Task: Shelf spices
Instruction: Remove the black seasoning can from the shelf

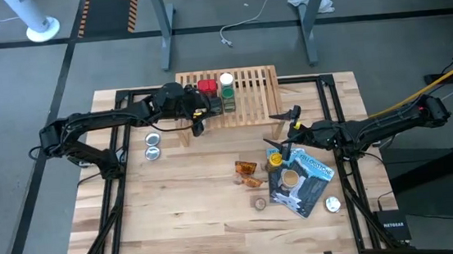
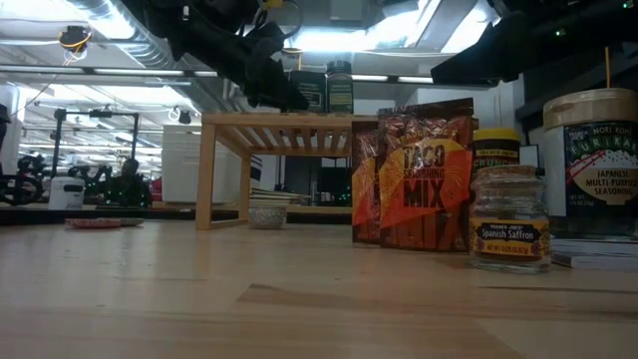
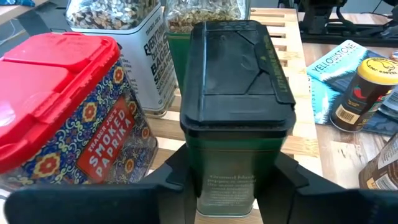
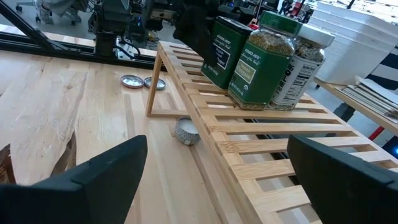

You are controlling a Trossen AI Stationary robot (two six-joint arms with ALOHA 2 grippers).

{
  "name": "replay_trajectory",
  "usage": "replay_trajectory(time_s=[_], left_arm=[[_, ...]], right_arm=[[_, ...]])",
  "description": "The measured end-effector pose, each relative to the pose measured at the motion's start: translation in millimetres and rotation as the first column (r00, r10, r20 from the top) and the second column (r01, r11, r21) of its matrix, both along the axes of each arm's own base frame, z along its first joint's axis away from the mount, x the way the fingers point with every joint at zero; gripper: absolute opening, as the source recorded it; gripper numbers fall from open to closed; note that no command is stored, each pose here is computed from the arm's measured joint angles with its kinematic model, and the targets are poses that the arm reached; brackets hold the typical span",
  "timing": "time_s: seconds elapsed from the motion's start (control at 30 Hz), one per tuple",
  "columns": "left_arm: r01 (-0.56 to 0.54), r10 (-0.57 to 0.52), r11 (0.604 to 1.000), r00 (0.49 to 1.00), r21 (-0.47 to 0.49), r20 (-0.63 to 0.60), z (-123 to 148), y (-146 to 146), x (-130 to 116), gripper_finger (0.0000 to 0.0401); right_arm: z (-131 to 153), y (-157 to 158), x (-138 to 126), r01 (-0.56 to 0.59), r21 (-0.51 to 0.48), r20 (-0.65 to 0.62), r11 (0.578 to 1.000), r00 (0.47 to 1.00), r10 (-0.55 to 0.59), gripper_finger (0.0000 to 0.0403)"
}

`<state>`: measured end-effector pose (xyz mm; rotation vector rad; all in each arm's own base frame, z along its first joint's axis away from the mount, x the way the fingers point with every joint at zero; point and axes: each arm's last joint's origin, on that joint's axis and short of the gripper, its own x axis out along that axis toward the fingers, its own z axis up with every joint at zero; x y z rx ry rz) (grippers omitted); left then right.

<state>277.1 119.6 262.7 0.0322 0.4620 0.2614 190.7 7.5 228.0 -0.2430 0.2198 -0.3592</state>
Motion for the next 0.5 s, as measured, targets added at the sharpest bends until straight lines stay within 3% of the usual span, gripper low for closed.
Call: replay_trajectory(time_s=[0.5], left_arm=[[-0.041, 0.041, 0.999, 0.999, -0.024, -0.025, 7.0, -4.1, -10.9, 0.0104]], right_arm=[[-2.3, 0.0, -0.5, 0.0, -0.003, -0.025, 1.0, 1.0, 0.0, 0.0392]])
